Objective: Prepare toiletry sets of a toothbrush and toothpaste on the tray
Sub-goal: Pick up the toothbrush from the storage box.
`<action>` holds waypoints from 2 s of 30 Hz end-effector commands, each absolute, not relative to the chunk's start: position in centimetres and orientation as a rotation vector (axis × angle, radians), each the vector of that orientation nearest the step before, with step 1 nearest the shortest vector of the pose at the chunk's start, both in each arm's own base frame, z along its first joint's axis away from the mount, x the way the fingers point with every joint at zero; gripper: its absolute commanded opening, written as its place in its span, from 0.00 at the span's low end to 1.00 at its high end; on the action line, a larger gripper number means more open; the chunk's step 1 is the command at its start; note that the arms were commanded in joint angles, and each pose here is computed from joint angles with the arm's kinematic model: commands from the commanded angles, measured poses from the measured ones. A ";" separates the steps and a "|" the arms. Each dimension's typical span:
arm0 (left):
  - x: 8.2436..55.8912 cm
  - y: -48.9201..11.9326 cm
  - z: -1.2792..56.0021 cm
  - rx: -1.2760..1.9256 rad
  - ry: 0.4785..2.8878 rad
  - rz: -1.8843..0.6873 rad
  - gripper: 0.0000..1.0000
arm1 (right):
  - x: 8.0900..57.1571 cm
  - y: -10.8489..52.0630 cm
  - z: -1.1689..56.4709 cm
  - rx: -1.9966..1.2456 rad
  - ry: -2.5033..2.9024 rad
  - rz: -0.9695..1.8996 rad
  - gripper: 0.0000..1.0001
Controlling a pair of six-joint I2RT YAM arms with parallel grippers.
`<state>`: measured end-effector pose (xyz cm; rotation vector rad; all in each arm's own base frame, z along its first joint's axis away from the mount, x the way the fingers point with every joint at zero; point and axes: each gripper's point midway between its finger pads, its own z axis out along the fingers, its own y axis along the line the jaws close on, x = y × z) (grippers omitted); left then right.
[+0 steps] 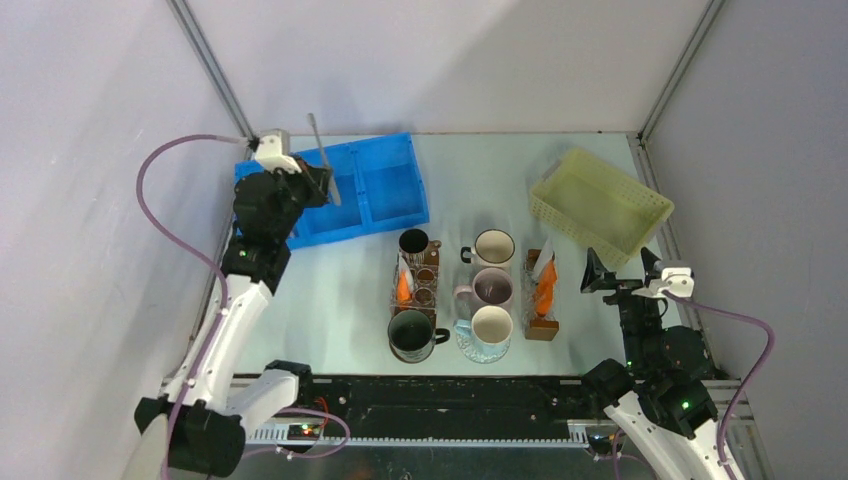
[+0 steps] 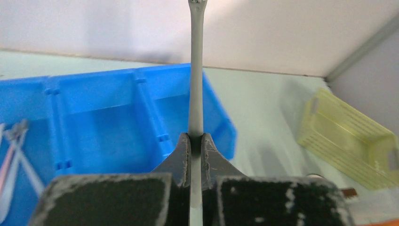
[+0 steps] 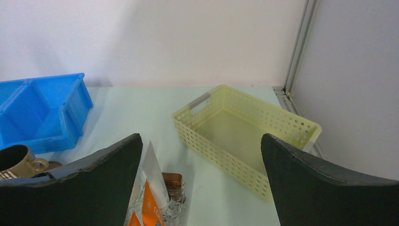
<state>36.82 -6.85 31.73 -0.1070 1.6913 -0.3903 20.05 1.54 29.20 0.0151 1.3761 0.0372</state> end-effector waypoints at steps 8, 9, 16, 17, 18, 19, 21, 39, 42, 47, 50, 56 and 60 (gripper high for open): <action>31.2 -16.7 35.8 0.279 1.470 -0.547 0.00 | 19.5 3.3 30.9 -0.058 1.317 0.134 0.99; 30.9 -17.1 35.9 0.301 1.460 -0.546 0.00 | 19.6 3.6 30.9 -0.072 1.320 0.141 0.99; 28.2 -22.5 36.4 0.470 1.390 -0.644 0.00 | 19.6 5.0 31.7 -0.137 1.342 0.189 0.97; 28.1 -23.0 36.3 0.491 1.385 -0.644 0.00 | 19.7 5.6 31.6 -0.156 1.353 0.207 0.97; 27.6 -23.7 36.5 0.518 1.369 -0.655 0.00 | 19.6 5.8 32.0 -0.164 1.352 0.218 0.97; 27.2 -24.5 36.4 0.541 1.365 -0.670 0.00 | 19.7 6.4 32.0 -0.189 1.362 0.241 0.97; 26.6 -25.7 36.3 0.581 1.351 -0.684 0.00 | 19.6 7.2 32.5 -0.216 1.378 0.275 0.95; 21.7 -34.7 37.7 0.795 1.217 -0.831 0.00 | 19.1 16.8 40.5 -0.417 1.283 0.768 0.73; 21.0 -35.9 37.8 0.822 1.206 -0.853 0.00 | 19.3 18.3 40.9 -0.438 1.272 0.841 0.70; 20.2 -37.4 37.9 0.859 1.185 -0.876 0.00 | 19.6 19.8 41.8 -0.447 1.244 0.927 0.65; 19.8 -38.0 37.7 0.876 1.186 -0.879 0.00 | 19.7 20.4 42.0 -0.444 1.236 0.950 0.63; 19.3 -38.7 37.5 0.906 1.175 -0.867 0.00 | 20.7 21.2 41.6 -0.432 1.255 0.948 0.54; 19.1 -38.7 37.2 0.921 1.178 -0.851 0.00 | 21.3 21.5 41.1 -0.428 1.271 0.935 0.41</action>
